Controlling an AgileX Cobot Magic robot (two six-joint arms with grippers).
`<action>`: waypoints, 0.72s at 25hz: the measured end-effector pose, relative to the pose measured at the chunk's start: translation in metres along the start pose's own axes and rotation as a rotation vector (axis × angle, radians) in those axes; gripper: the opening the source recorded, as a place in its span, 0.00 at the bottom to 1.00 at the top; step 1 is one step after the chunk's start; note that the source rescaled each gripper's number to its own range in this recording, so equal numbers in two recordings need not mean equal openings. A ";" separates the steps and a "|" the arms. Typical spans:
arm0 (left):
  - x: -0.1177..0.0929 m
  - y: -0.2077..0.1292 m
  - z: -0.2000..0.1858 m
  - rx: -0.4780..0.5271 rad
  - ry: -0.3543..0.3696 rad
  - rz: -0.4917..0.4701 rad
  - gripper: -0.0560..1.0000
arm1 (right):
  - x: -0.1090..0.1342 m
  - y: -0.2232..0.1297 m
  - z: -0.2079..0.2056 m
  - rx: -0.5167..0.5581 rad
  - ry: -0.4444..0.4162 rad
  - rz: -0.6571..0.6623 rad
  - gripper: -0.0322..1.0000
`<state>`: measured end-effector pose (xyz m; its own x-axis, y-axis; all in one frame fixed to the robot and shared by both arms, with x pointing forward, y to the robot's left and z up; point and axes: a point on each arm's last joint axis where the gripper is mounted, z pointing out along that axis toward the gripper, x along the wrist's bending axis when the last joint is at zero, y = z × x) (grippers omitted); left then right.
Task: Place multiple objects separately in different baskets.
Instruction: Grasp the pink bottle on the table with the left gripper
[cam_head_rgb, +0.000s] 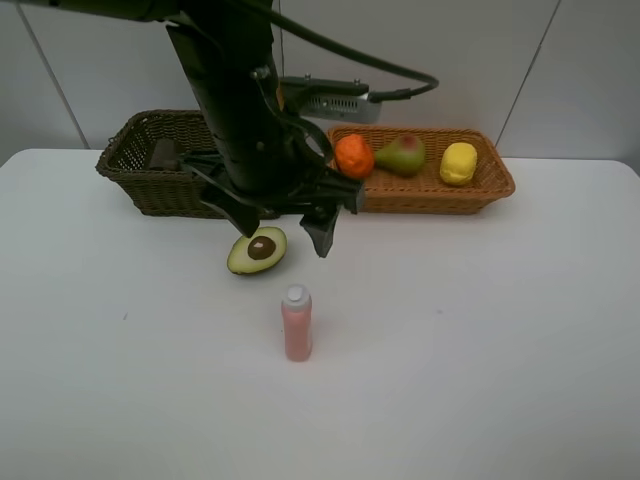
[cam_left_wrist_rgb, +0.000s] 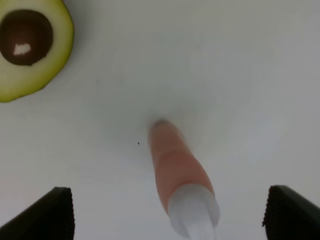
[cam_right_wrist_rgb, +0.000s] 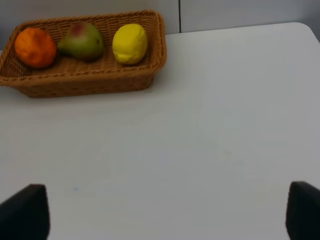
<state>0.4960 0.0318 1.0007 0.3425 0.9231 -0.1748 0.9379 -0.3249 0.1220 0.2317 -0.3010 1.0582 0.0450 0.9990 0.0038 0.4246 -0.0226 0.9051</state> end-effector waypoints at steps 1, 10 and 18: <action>0.000 0.000 0.005 0.013 0.002 -0.003 1.00 | 0.000 0.000 0.000 0.000 0.000 0.000 1.00; -0.002 0.000 0.049 0.126 0.032 -0.020 1.00 | 0.000 0.000 0.000 0.000 0.000 0.000 1.00; 0.000 -0.001 0.073 0.183 0.051 -0.034 1.00 | 0.000 0.000 0.000 0.000 0.000 0.000 1.00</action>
<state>0.4995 0.0173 0.9296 0.3114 0.9419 -0.1258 0.9450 -0.3209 -0.0639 0.2317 -0.3010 1.0582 0.0448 0.9990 0.0041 0.4246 -0.0227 0.9051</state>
